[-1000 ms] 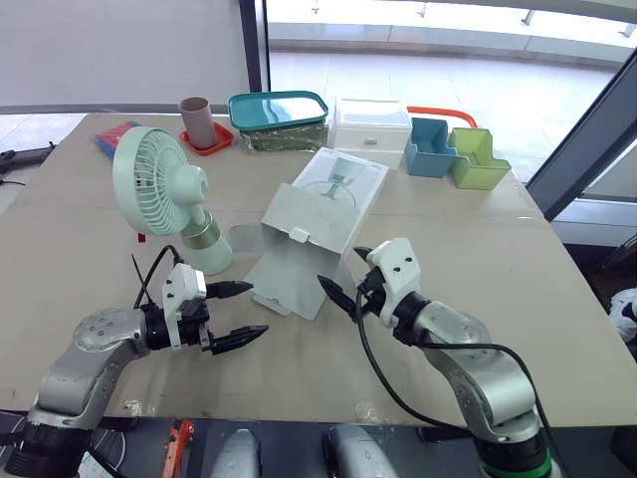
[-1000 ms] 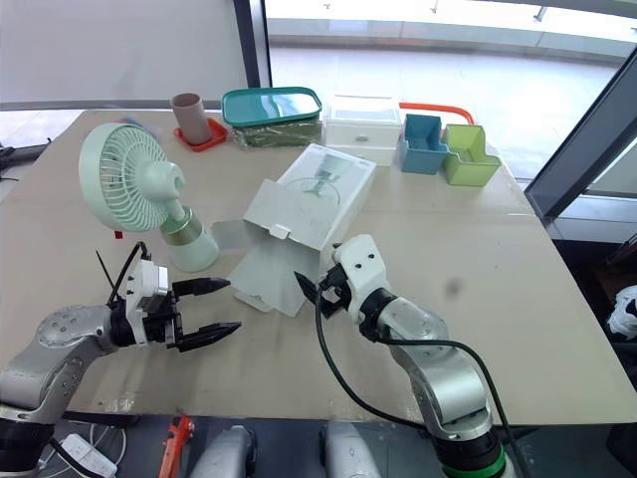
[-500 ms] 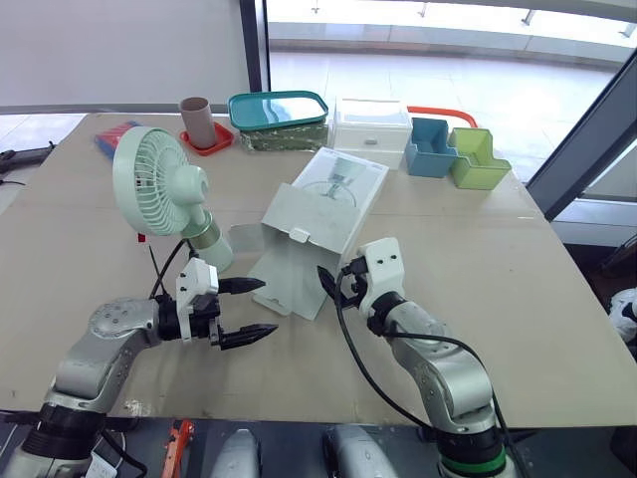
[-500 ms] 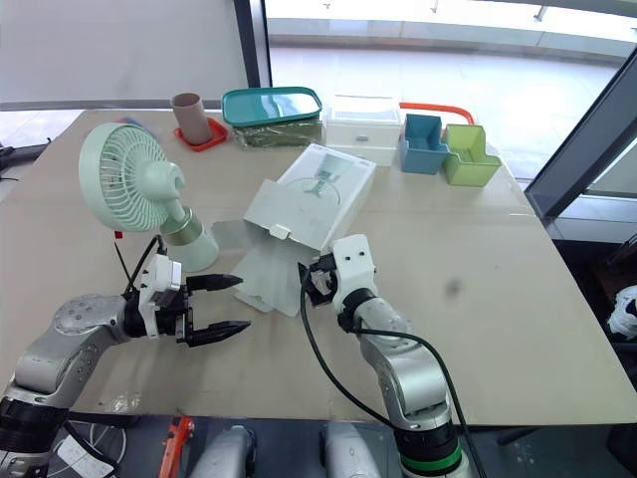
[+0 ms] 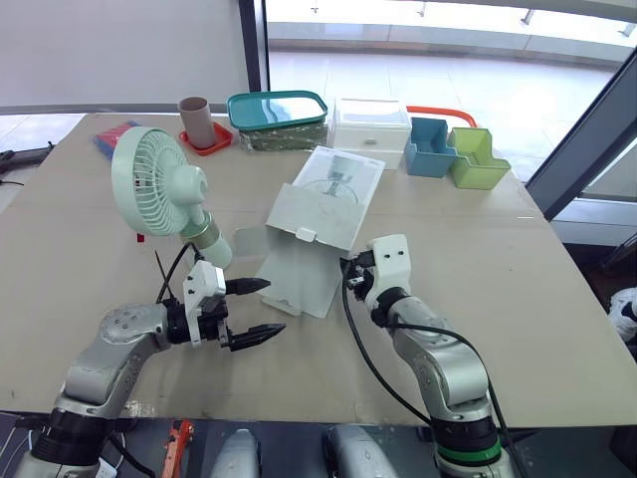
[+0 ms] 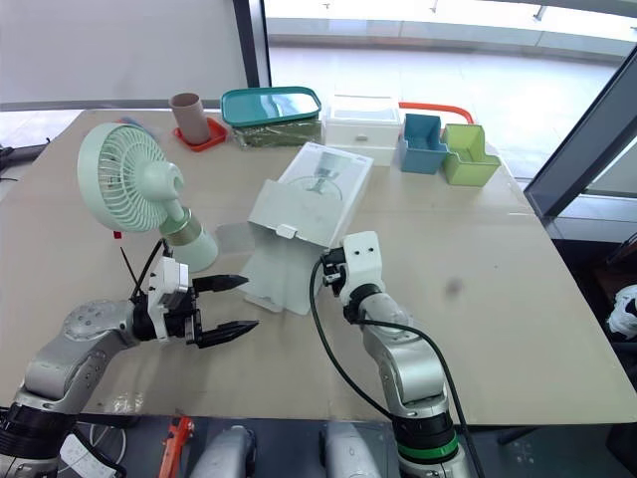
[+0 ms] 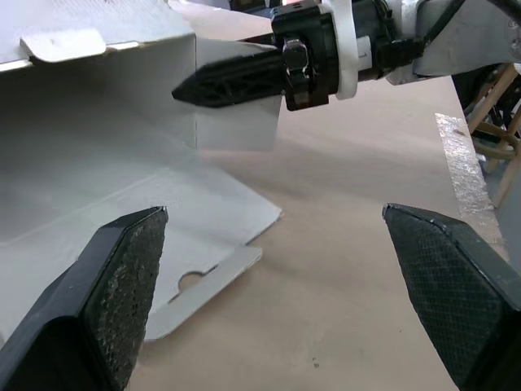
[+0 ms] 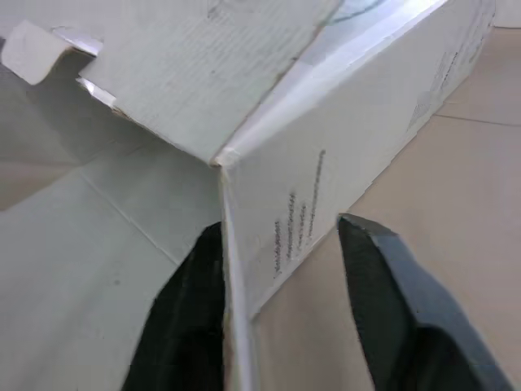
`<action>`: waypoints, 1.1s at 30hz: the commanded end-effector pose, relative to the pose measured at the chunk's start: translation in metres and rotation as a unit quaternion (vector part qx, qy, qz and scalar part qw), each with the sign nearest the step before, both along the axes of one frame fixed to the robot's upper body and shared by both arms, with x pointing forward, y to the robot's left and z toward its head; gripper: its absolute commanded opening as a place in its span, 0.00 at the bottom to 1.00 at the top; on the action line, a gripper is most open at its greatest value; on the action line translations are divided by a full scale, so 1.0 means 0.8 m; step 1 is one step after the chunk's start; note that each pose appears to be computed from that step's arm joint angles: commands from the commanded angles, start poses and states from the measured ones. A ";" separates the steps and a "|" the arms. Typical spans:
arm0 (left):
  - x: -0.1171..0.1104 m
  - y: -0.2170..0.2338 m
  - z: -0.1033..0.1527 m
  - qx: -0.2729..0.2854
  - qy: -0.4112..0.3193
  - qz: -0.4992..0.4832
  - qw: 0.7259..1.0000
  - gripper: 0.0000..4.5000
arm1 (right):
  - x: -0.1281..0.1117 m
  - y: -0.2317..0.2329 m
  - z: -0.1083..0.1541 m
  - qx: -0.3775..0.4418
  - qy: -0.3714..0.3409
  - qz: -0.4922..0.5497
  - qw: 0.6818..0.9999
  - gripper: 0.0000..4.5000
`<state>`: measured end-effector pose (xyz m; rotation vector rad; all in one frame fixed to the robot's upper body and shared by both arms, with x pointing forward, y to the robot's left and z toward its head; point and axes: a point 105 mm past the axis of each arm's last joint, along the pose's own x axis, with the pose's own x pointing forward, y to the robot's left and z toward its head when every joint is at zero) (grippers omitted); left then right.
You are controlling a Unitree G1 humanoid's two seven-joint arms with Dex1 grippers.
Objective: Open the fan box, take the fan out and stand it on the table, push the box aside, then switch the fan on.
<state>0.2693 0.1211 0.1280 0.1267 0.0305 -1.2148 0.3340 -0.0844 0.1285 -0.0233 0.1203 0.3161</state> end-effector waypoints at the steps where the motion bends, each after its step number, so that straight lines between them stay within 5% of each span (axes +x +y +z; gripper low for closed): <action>1: -0.003 -0.005 0.010 -0.003 -0.018 -0.004 1.000 1.00 | 0.002 0.001 0.016 0.007 -0.027 -0.003 1.000 0.05; 17: -0.008 -0.016 0.009 -0.016 -0.015 -0.009 1.000 1.00 | -0.003 -0.039 0.005 -0.005 -0.017 -0.050 0.999 0.01; 33: -0.001 -0.027 0.012 -0.028 -0.014 -0.028 0.999 1.00 | -0.082 -0.255 -0.015 -0.011 0.015 -0.309 0.951 0.01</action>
